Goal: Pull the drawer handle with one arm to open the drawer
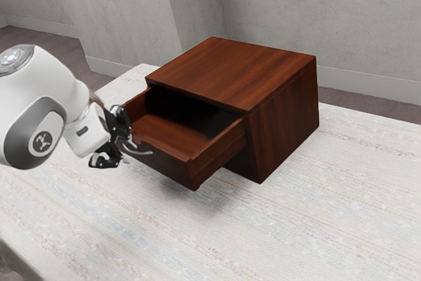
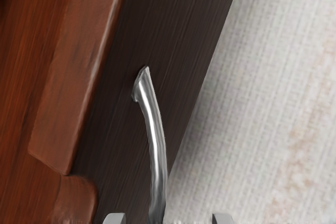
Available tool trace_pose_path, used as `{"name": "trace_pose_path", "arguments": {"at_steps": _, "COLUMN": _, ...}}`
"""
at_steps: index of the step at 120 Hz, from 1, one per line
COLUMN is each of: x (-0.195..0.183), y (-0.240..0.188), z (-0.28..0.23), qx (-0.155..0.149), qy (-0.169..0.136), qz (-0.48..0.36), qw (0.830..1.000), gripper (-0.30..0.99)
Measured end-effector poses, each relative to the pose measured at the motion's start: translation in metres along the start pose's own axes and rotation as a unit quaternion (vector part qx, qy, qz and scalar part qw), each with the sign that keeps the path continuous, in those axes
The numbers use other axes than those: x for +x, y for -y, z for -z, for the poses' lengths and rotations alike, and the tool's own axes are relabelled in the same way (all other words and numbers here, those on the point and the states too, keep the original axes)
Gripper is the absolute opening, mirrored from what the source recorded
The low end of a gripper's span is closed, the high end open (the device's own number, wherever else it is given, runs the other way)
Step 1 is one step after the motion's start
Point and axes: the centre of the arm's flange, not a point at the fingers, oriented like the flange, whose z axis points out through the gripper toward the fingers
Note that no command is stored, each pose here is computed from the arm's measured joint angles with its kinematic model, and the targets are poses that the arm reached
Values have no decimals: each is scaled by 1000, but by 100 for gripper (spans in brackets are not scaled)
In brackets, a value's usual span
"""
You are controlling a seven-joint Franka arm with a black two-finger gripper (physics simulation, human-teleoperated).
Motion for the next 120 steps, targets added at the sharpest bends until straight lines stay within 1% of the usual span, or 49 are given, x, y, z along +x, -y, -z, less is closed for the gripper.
{"name": "trace_pose_path", "arguments": {"at_steps": 70, "x": -2, "y": -15, "z": 8, "qx": 3, "qy": 0, "qz": 5, "qw": 1000, "gripper": 15}}
{"name": "trace_pose_path", "arguments": {"at_steps": 89, "x": -2, "y": -15, "z": 9, "qx": 3, "qy": 1, "qz": 4, "qw": 1000, "gripper": 23}}
{"name": "trace_pose_path", "arguments": {"at_steps": 103, "x": -2, "y": -15, "z": 16, "qx": 10, "qy": 1, "qz": 4, "qw": 1000, "gripper": 27}}
{"name": "trace_pose_path", "arguments": {"at_steps": 113, "x": -1, "y": -15, "z": 29, "qx": 22, "qy": -1, "qz": 3, "qw": 1000, "gripper": 29}}
{"name": "trace_pose_path", "arguments": {"at_steps": 120, "x": 2, "y": -14, "z": 47, "qx": 35, "qy": -4, "qz": 5, "qw": 999, "gripper": 37}}
